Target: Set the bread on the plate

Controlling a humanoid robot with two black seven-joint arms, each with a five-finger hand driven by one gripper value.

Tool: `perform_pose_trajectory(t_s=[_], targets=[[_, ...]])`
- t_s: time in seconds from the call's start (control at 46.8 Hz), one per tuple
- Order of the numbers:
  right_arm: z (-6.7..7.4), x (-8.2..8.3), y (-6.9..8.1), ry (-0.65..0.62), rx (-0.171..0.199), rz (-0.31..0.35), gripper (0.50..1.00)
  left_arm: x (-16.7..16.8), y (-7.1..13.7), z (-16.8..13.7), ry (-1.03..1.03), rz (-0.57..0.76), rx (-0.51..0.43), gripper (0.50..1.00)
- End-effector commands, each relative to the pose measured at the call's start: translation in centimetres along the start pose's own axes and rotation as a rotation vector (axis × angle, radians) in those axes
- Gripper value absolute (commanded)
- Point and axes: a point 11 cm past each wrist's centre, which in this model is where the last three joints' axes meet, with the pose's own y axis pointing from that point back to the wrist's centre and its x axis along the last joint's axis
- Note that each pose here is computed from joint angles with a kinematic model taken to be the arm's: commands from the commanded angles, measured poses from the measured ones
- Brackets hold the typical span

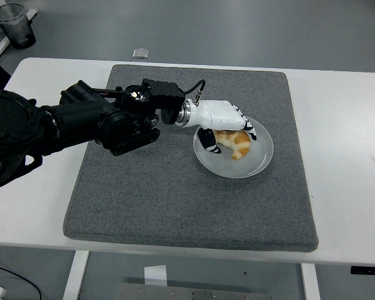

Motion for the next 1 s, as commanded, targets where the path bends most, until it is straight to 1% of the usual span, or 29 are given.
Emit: perform_pose_trajectory(t_s=[0.0, 0.085, 0.192, 0.256, 0.427, 0.577, 0.726, 0.812, 0.897, 0.983], targets=[[0.0, 0.0, 0.0, 0.0, -0.001, 0.0, 0.932, 0.1, 0.0, 0.1, 0.008, 0.007, -0.002, 0.958], [0.0, 0.0, 0.0, 0.0, 0.0, 0.0, 0.932, 0.3, -0.1, 0.1, 0.014, 0.014, -0.003, 0.99], [0.0, 0.0, 0.0, 0.0, -0.001, 0.0, 0.932, 0.5, -0.1, 0.3, 0.023, 0.025, -0.01, 0.994], [0.0, 0.0, 0.0, 0.0, -0.001, 0.0, 0.932, 1.3, -0.2, 0.4, 0.031, 0.05, -0.012, 0.994], [0.0, 0.0, 0.0, 0.0, -0.001, 0.0, 0.932, 3.8, -0.3, 0.7, 0.059, 0.129, -0.019, 0.994], [0.0, 0.0, 0.0, 0.001, -0.001, 0.0, 0.932, 7.5, -0.1, 0.8, 0.12, 0.237, -0.023, 1.0], [0.0, 0.0, 0.0, 0.001, 0.001, 0.0, 0.932, 11.1, 0.7, 0.1, 0.32, 0.406, -0.015, 1.0], [0.0, 0.0, 0.0, 0.001, 0.001, 0.0, 0.932, 12.3, 1.3, -0.8, 0.476, 0.5, -0.005, 1.0], [0.0, 0.0, 0.0, 0.003, 0.0, -0.001, 0.932, 13.3, 2.1, -1.9, 0.675, 0.614, 0.0, 1.0], [0.0, 0.0, 0.0, 0.003, -0.001, -0.001, 0.932, 14.0, 3.2, -3.7, 0.877, 0.738, 0.021, 1.0]])
